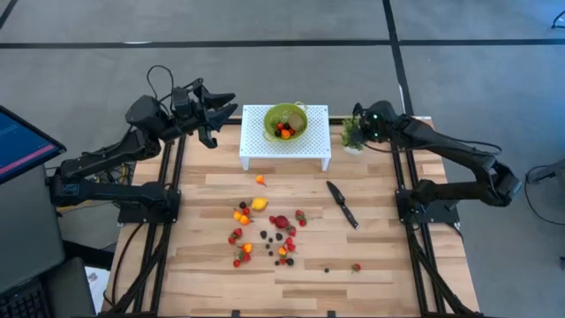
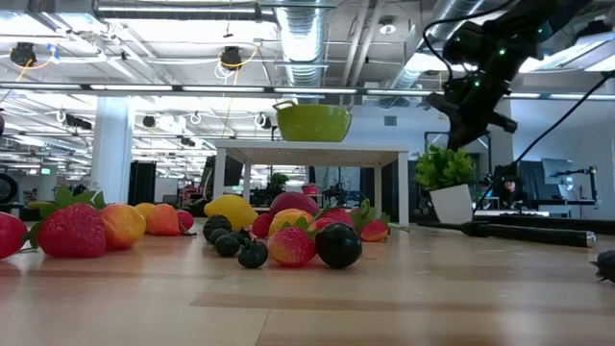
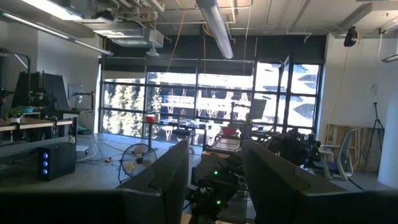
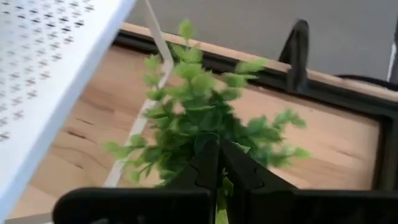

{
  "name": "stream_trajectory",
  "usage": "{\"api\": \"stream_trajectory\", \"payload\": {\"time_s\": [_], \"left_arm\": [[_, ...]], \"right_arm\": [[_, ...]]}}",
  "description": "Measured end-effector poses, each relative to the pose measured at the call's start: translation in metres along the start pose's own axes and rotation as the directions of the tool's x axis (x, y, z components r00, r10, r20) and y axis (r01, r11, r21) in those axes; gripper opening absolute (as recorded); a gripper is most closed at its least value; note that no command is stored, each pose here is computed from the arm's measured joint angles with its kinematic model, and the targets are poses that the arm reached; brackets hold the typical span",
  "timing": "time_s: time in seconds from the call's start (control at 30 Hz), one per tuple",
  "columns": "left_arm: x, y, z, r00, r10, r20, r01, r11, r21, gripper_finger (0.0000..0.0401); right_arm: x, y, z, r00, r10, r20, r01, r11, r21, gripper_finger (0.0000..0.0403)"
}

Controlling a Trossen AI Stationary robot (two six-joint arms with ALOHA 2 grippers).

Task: Pick & Place Fruit
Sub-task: Put the red strawberry into the green strainer bowl

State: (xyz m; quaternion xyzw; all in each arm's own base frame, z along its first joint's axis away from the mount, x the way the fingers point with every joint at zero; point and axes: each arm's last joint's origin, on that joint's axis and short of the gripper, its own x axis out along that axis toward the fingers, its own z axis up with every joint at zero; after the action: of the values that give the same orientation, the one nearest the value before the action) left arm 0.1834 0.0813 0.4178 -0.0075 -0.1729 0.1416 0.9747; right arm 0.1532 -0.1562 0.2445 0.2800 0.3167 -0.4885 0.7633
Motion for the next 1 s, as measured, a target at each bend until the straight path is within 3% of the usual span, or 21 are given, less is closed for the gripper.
{"api": "stream_trajectory", "payload": {"time_s": [0.43, 0.77, 1.0], "left_arm": [[0.000, 0.000, 0.000, 1.000, 0.000, 0.000, 0.000, 1.000, 0.000, 0.0142], [0.000, 0.000, 0.000, 1.000, 0.000, 0.000, 0.000, 1.000, 0.000, 0.0142], [0.000, 0.000, 0.000, 1.000, 0.000, 0.000, 0.000, 1.000, 0.000, 0.0142]], "right_arm": [[0.001, -0.006, -0.003, 0.999, -0.033, -0.042, 0.033, 0.999, -0.006, 0.0018], [0.000, -0.007, -0.002, 0.999, -0.032, -0.038, 0.030, 0.998, -0.049, 0.0122], [-0.017, -0.008, 0.002, 0.999, 0.005, 0.054, -0.003, 0.999, -0.042, 0.0205]]}}
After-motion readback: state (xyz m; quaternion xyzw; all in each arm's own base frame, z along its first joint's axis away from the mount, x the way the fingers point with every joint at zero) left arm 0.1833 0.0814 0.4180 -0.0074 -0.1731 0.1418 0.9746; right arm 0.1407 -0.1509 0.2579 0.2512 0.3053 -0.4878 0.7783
